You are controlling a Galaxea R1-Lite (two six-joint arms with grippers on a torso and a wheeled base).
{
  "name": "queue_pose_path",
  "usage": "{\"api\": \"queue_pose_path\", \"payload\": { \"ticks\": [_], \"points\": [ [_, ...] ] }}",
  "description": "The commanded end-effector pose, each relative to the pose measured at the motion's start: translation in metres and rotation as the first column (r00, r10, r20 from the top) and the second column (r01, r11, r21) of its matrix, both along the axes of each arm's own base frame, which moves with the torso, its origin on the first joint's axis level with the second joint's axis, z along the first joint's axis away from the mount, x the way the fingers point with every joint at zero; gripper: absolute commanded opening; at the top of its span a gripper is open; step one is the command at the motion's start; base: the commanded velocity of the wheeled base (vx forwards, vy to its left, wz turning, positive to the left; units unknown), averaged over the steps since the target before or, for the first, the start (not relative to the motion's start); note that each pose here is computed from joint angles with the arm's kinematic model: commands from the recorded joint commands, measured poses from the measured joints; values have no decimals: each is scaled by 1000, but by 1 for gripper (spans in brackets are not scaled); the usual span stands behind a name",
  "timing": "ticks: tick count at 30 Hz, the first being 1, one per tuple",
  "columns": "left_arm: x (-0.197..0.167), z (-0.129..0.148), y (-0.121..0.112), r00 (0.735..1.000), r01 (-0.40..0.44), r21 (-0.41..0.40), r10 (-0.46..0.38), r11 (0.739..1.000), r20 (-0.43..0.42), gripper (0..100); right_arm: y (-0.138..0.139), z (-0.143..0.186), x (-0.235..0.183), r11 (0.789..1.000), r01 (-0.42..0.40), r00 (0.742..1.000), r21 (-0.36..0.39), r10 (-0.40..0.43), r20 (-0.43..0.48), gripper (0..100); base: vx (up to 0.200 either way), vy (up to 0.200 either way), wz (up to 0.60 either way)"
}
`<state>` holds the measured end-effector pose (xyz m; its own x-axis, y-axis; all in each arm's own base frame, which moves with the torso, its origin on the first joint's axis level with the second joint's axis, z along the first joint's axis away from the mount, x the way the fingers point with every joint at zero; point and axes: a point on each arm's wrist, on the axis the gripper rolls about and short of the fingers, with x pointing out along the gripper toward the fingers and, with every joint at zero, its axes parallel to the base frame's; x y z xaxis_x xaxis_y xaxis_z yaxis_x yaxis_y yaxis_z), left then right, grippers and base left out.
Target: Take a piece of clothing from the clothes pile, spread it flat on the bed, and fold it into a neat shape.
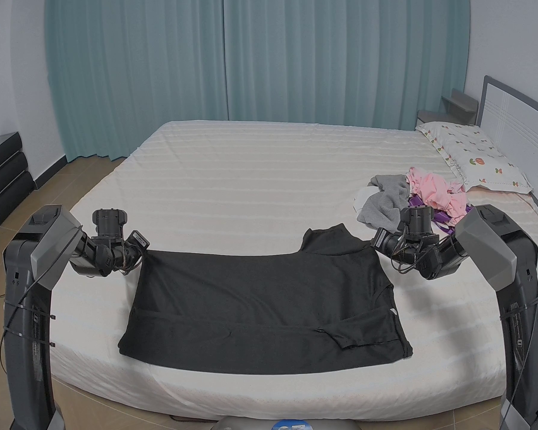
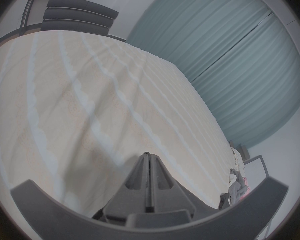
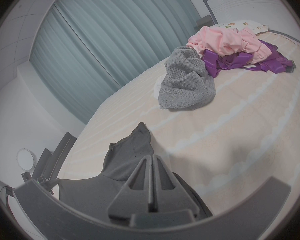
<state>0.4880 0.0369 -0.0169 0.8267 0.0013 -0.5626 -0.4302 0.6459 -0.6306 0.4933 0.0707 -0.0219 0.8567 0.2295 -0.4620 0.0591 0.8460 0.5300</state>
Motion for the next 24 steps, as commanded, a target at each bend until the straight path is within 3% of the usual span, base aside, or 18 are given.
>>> {"api": "queue_pose_path", "payload": {
  "ticks": [1,8,17,24],
  "points": [
    [0,9,2,1000,-5,1,5,1000,17,0,-6,12,-2,1000,11,1000,9,-11,20,0,0,0,0],
    [-7,28,8,999,-18,3,18,1000,40,0,-17,13,-20,998,-2,1000,55,2,11,0,0,0,0],
    [-6,30,12,997,-25,6,25,1000,69,0,-21,27,-20,997,11,997,80,-17,79,0,0,0,0],
    [-6,27,11,998,-20,6,19,1000,63,0,-22,22,-24,997,15,998,81,-19,52,0,0,0,0]
  ]
}}
